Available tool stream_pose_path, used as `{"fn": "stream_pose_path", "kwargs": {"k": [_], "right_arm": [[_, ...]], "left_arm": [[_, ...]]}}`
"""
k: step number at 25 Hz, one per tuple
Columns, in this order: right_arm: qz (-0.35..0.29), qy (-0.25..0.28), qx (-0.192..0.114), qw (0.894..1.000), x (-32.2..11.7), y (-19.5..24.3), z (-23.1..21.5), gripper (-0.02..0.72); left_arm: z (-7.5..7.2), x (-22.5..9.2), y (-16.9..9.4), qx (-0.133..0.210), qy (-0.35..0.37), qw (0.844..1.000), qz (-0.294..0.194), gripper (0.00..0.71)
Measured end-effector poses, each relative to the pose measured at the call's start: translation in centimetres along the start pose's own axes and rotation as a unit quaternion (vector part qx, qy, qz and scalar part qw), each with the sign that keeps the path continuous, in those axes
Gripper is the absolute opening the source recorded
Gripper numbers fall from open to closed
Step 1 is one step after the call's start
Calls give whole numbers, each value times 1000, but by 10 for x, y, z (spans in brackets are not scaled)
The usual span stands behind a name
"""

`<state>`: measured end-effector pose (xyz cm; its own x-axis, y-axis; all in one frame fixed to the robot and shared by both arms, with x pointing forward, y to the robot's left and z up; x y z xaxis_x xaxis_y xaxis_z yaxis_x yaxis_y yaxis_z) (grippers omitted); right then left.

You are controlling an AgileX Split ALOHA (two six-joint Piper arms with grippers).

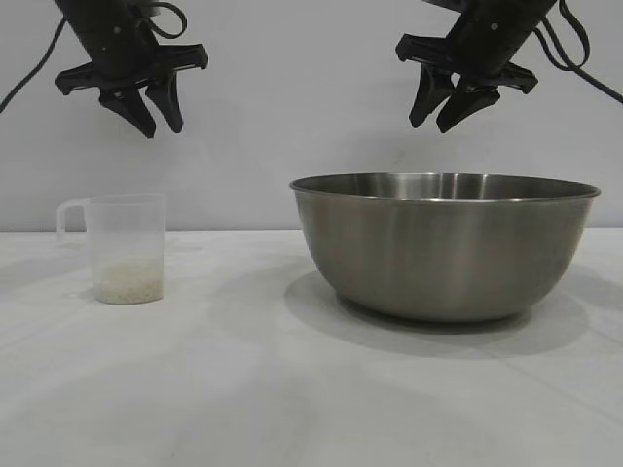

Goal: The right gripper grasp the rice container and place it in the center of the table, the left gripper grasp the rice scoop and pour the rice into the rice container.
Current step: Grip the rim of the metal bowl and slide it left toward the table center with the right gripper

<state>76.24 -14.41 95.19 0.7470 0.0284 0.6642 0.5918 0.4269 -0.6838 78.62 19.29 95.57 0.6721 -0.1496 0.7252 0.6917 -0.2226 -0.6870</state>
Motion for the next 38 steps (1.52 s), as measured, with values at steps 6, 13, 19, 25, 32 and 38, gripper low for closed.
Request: {"fn": "stream_pose_path", "kwargs": {"k": [6,13,19,25,32,38], "right_arm": [[3,0,1,1000,-1,0,0,242],[25,-13,5,1000,-5,-8,4,242],[70,-34,-13,997,-4,-55,10,242],[177,-9,-60,982,-28,-103,-3,242],[244,9,-67,967,-50,-101,-9,242],[285,29,-61,956,-72,-68,-20,242]], "left_arm": [[0,0,0,0,0,1000,0,220],[0,0,0,0,0,1000,0,220],[0,0,0,0,0,1000,0,220],[0,0,0,0,0,1000,1,220],[-1,-3,0,-2,0,1000,8,220],[-1,-4,0,-3,0,1000,13,220]]}}
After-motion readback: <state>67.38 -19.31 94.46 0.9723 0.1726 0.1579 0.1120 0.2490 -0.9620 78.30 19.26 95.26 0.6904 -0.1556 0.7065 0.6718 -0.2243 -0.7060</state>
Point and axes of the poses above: a point on each arm's last joint axis where the gripper is mounted, y pointing out along that axis toward the gripper, z along the wrist's bending axis when the last joint is at zero, x = y × z, the point moved 7 cm from there along y, pointing out along that axis toward the gripper, and after that the axes turned 10 degrees about y, right-handed, at the moved point
